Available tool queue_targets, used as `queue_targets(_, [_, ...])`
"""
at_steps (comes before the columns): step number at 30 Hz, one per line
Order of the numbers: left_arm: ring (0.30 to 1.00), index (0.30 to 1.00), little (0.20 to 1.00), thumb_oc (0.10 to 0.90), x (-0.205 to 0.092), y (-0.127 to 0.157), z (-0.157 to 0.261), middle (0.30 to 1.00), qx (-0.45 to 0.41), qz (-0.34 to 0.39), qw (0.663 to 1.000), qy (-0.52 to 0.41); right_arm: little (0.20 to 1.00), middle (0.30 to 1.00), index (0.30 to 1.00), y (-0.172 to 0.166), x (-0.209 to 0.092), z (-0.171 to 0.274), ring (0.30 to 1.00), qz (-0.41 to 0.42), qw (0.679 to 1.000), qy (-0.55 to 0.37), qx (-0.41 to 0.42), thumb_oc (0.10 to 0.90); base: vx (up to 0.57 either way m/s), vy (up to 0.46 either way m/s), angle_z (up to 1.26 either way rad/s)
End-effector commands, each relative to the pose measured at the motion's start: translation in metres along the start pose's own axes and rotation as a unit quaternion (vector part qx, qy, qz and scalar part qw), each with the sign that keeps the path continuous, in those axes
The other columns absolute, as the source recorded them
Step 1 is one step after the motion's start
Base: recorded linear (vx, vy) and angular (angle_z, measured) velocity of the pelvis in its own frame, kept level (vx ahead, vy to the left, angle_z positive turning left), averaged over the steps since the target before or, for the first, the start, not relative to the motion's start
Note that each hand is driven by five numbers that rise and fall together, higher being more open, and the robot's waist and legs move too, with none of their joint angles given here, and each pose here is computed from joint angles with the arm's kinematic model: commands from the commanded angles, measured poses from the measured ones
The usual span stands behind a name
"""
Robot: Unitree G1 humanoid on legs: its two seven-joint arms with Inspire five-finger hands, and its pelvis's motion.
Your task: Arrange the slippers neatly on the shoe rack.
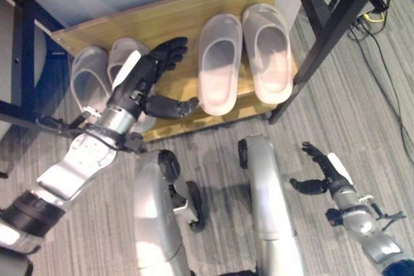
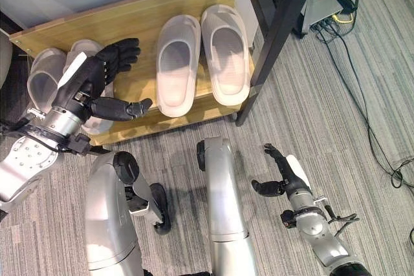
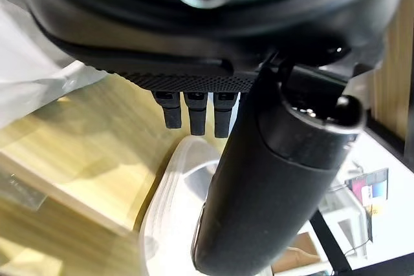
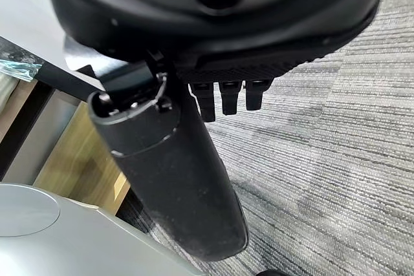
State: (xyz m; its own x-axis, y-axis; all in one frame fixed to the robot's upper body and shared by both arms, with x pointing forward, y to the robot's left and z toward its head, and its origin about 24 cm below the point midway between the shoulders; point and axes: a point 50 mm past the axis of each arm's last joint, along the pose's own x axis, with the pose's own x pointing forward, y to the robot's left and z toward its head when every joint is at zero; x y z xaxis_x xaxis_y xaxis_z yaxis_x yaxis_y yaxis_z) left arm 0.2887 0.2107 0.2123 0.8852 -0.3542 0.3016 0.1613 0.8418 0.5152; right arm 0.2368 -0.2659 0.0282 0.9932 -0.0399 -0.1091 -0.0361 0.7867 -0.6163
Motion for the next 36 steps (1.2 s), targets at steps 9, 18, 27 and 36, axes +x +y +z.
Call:
queue_targets(9, [0.9,0.9,0.9,0.8,-0.002,-0.017,0.035,0.9,0.029,-0.1,0.993,-0.063,0.9,0.9,0.9,-0.044,0.007,0.043,0.9,-0.046,0.993,-0.106,-0.021,0.8,0.0,0.0,0.0])
queue_targets(18, [0.9,0.9,0.9,0.8,0.003,-0.03,0.04,0.9,0.016,-0.116,0.99,-0.085,0.9,0.9,0.9,-0.037,0.01,0.045,0.9,-0.034,0.993,-0.109,-0.017,0.8,0.0,0.0,0.0])
queue_targets(27, [0.9,0.9,0.9,0.8,0.025,-0.041,0.057,0.9,-0.005,-0.107,0.985,-0.137,0.9,0.9,0.9,-0.033,0.014,0.048,0.9,-0.029,0.993,-0.115,-0.027,0.8,0.0,-0.005,-0.01])
queue_targets(36, [0.9,0.9,0.9,0.8,0.038,-0.04,0.068,0.9,-0.002,-0.087,0.982,-0.165,0.9,0.9,0.9,-0.029,0.015,0.049,0.9,-0.024,0.992,-0.116,-0.036,0.8,0.0,0.0,0.0])
